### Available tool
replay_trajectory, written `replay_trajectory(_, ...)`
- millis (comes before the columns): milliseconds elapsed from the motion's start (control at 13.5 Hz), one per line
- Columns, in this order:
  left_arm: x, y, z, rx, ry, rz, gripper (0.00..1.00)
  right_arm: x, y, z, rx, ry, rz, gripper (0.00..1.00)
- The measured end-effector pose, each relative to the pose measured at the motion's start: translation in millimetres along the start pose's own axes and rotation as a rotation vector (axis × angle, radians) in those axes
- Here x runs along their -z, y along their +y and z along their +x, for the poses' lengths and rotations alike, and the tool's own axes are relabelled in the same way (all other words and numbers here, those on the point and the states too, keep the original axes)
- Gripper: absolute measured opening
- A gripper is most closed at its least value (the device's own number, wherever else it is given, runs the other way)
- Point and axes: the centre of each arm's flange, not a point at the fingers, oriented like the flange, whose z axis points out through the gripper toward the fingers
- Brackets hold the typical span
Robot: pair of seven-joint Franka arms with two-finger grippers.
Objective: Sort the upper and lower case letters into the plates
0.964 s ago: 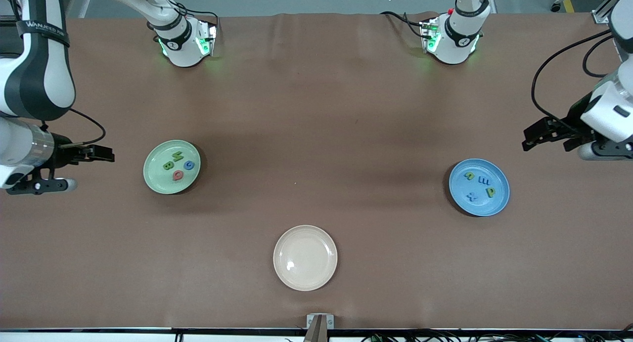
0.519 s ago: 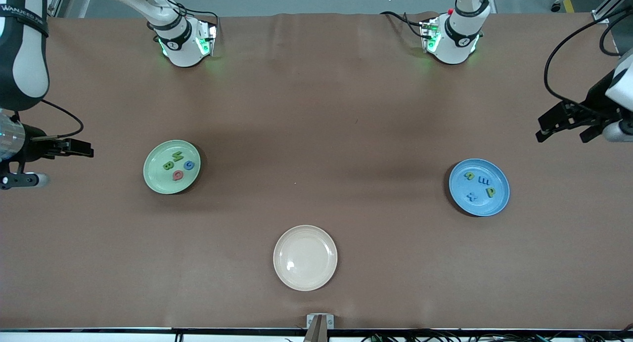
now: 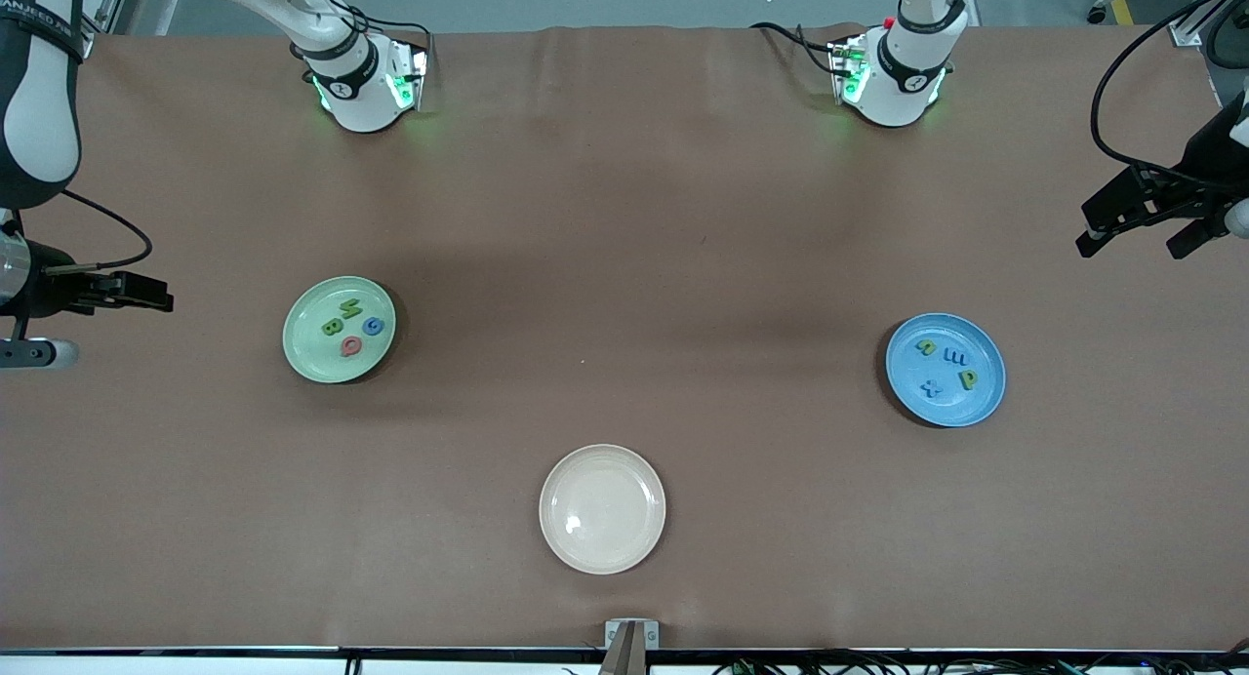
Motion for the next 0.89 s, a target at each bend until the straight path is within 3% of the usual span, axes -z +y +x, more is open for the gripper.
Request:
replay_trajectory(445, 0.8, 0.6, -0.5, -0.001, -0.001, 0.000, 1.00, 14.7, -6.8, -2.1, 0.011, 0.001, 0.000, 1.00)
replay_trajectory(890, 11.3, 0.8, -4.8, -0.003, 0.011, -0.002, 1.00, 7.4, -4.4, -7.5, -0.002, -0.052, 0.041, 1.00)
